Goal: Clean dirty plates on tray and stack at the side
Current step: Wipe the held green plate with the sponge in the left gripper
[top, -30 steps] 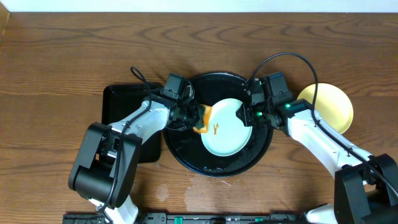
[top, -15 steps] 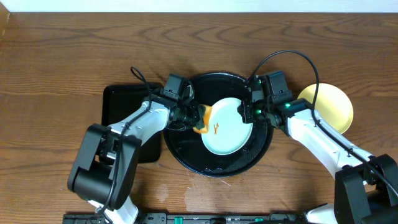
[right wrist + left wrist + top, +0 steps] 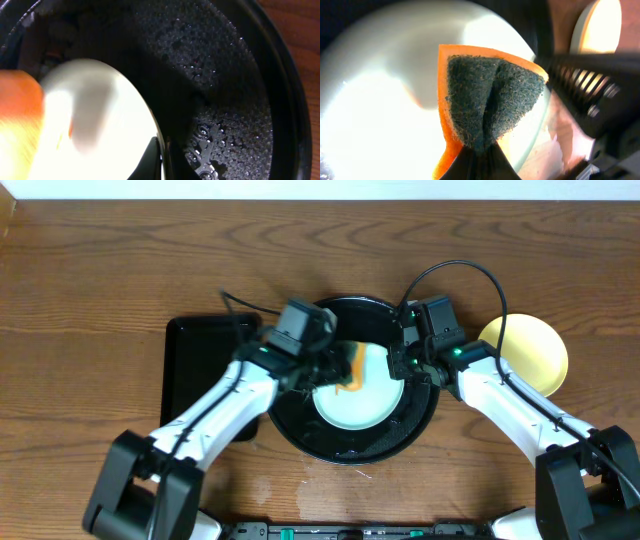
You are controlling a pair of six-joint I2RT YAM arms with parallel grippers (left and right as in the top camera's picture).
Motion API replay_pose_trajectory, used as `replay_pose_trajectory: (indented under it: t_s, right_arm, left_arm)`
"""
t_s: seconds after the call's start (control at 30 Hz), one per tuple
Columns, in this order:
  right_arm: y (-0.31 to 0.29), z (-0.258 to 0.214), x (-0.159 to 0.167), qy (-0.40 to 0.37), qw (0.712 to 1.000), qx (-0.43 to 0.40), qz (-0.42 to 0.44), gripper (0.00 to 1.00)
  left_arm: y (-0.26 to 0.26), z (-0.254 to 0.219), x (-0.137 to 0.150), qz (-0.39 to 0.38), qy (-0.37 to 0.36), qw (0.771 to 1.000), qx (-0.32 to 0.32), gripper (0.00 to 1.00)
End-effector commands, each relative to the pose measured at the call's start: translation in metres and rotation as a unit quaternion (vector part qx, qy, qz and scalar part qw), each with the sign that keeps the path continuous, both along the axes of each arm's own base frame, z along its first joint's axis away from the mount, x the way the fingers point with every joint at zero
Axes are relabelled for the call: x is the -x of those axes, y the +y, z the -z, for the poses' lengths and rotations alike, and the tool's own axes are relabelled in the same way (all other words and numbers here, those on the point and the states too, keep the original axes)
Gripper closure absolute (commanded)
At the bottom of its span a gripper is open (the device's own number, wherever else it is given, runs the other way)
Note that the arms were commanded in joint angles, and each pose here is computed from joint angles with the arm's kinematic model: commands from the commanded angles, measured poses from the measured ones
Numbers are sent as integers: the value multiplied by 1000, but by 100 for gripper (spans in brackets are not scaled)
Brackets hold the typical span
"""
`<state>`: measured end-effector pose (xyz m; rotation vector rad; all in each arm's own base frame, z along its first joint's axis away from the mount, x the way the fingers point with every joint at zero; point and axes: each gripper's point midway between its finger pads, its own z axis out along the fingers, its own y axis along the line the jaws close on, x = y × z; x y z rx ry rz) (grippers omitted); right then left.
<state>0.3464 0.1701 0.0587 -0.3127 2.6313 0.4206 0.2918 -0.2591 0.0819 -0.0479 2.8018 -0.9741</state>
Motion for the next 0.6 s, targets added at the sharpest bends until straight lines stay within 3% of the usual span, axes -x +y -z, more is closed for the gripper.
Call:
replay_pose_trajectory:
  t_s: [0.0,0.23,0.43,0.5,0.57]
  right_arm:
    - [-1,3,-2,-5,1000,8,-2,99]
    - [0,3,-3,-8,1000,8,-3,99]
    - [-4,6,1,4,1000,13,6,98]
    - [-7,9,5,23,999,8,22,84]
    - [-5,12,14,50,998,-7,24,78]
  left_arm:
    - [-15,16,12,6,32,999,-7,93]
    - [-17,48,20,6,70,997,-31,93]
    - [-14,50,11,0,44,998,-46,92]
    - [-12,51,8,0,36,998,-54,93]
    - [-12,51,8,3,32,998,-53,93]
